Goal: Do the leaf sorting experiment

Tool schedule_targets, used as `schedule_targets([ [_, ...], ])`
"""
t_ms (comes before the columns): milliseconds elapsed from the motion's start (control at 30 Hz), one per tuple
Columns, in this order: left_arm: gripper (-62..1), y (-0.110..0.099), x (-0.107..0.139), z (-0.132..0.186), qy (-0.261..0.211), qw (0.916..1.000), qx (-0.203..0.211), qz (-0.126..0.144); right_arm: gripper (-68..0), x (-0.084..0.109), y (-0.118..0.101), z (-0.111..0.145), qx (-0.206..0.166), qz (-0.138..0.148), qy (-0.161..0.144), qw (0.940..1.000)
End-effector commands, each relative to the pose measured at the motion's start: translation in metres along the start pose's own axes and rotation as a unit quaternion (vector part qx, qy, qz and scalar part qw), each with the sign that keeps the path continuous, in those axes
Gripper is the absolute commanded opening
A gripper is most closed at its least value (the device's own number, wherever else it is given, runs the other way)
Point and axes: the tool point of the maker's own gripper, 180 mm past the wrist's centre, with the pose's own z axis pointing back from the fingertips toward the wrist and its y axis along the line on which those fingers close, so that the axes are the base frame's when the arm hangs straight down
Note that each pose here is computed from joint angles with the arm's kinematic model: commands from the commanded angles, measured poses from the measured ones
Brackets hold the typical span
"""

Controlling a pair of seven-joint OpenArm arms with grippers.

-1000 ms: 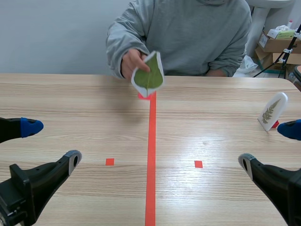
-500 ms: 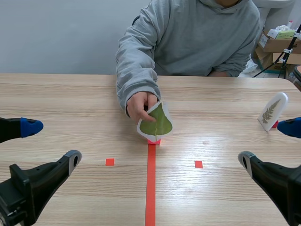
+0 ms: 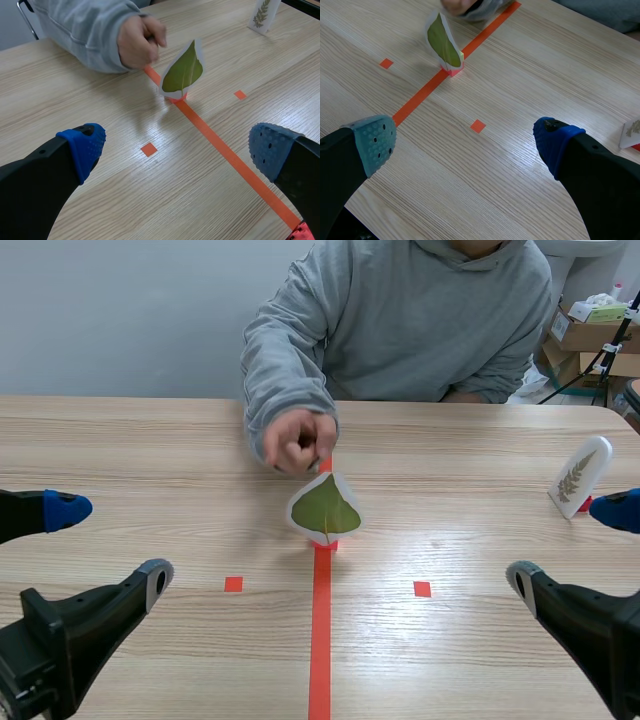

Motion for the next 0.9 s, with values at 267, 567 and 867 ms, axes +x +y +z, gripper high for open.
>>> schedule_targets([
  [267, 0.2, -0.0016, 0.0089, -0.0004, -0.015, 0.9999, -0.001, 0.0, -11.3, 0.0098, -0.0007, -0.0007, 0.001, 0.005, -0.017, 0.9998],
  [567, 0.2, -0.0016, 0.0089, -0.0004, -0.015, 0.9999, -0.001, 0.0, -11.3, 0.0096, -0.0007, -0.0007, 0.001, 0.005, -0.017, 0.9998],
  [867, 0.2, -0.0016, 0.0089, -0.0004, -0.015, 0.9999, -0.001, 0.0, -11.3, 0.0076, -0.0008, -0.0008, 0.001, 0.005, -0.011, 0.9999],
])
